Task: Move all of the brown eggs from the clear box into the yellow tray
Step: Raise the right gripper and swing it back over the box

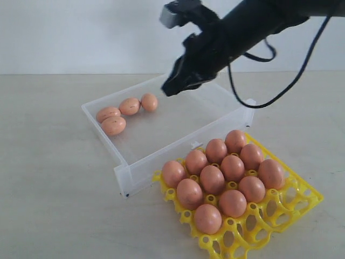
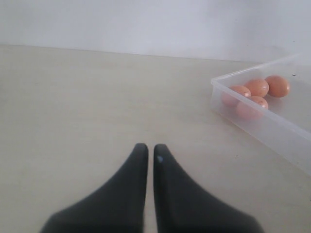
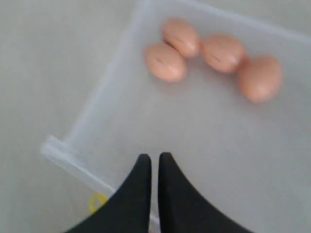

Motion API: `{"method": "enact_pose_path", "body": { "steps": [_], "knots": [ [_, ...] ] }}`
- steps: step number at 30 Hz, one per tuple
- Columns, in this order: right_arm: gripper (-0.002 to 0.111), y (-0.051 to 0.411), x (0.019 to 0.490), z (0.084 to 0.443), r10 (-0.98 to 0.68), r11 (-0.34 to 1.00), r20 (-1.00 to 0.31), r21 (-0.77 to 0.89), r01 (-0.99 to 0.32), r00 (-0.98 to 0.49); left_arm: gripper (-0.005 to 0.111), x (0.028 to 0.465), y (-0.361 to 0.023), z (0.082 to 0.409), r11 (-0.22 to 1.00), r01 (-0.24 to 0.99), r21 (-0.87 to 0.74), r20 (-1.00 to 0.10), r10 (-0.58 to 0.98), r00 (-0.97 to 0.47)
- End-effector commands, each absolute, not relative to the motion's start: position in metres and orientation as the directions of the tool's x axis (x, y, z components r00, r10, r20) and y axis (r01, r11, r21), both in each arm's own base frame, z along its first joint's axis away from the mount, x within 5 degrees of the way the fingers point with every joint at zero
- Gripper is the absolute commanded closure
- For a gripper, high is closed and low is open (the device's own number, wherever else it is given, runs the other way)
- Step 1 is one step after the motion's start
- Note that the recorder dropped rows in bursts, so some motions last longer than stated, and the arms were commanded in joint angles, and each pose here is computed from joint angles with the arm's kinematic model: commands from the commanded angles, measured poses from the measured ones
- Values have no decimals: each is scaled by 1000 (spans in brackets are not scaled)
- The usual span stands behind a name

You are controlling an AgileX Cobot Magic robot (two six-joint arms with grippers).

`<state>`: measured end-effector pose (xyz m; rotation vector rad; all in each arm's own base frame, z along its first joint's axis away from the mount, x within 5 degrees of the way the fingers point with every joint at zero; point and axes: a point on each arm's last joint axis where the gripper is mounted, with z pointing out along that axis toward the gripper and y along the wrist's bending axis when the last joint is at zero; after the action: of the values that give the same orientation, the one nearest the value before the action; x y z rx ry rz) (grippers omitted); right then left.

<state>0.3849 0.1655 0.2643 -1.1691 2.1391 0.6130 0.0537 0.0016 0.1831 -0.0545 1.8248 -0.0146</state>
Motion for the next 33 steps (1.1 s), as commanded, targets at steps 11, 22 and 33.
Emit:
{"method": "enact_pose_path", "body": {
  "steps": [11, 22, 33],
  "knots": [
    [108, 257, 389, 190, -713, 145, -693, -293, -945, 106, 103, 54, 2, 183, 999, -32, -43, -968, -49, -246],
    [97, 238, 363, 200, -789, 149, -599, 24, -989, -133, 103, 54, 2, 183, 999, -32, -43, -968, -49, -246],
    [109, 162, 450, 213, -668, 552, -703, -248, -796, -244, 103, 54, 2, 183, 999, -32, -43, -968, -49, -246]
  ]
}}
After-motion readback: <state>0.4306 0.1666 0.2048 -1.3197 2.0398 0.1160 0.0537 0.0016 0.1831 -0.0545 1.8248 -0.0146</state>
